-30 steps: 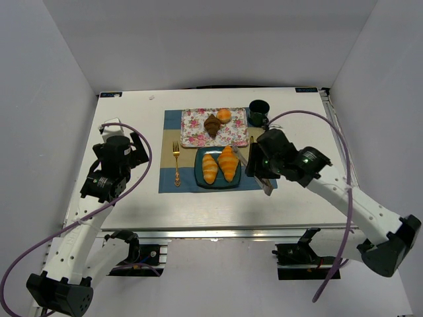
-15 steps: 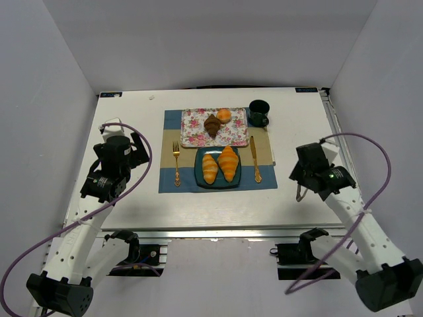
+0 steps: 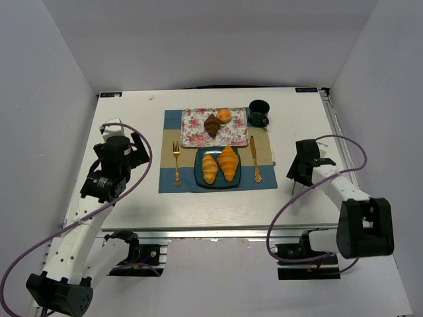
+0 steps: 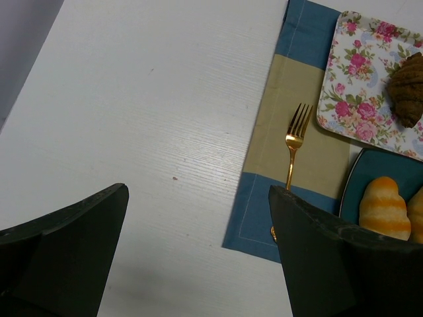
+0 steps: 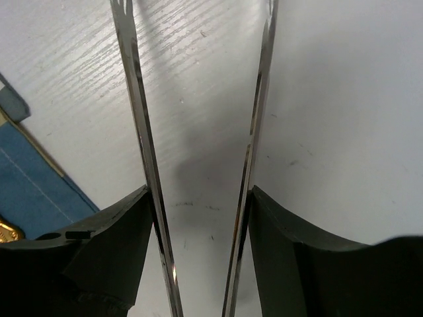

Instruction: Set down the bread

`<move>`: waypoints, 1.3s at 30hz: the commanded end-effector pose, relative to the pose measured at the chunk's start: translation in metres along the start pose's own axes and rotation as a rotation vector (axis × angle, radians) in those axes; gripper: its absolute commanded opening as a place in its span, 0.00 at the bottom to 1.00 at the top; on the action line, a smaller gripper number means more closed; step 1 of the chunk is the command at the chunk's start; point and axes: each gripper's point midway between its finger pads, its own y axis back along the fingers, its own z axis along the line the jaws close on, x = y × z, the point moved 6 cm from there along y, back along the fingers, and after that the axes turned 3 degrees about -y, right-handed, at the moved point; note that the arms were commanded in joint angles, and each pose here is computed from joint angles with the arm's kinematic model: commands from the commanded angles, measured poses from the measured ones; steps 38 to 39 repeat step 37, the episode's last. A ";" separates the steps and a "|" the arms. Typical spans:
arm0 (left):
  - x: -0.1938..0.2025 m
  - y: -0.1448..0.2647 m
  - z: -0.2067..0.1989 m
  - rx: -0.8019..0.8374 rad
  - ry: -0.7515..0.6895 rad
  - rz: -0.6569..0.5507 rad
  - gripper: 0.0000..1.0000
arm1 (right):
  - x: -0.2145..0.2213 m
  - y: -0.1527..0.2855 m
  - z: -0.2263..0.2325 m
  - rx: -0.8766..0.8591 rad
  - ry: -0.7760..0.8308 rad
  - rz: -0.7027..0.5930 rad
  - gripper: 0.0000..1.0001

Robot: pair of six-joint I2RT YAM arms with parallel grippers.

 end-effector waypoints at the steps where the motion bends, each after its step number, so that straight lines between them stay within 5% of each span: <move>1: -0.009 0.008 0.001 0.009 0.012 -0.040 0.98 | -0.010 -0.016 0.011 -0.043 -0.006 -0.019 0.64; 8: -0.009 0.008 0.004 -0.009 -0.006 -0.040 0.98 | 0.003 -0.031 0.010 -0.010 -0.004 0.055 0.66; 12: -0.009 0.006 0.004 -0.018 -0.013 -0.039 0.98 | -0.003 -0.018 0.011 -0.041 -0.015 0.033 0.89; 19: -0.010 0.004 0.004 -0.024 -0.019 -0.035 0.98 | -0.032 0.049 0.000 -0.072 -0.037 -0.058 0.89; 28: -0.008 -0.003 -0.002 -0.020 0.001 -0.015 0.98 | -0.062 0.159 0.006 -0.387 -0.097 -0.182 0.89; 39: -0.010 0.004 0.002 -0.025 0.009 -0.030 0.98 | -0.076 0.179 0.000 -0.401 -0.075 -0.286 0.89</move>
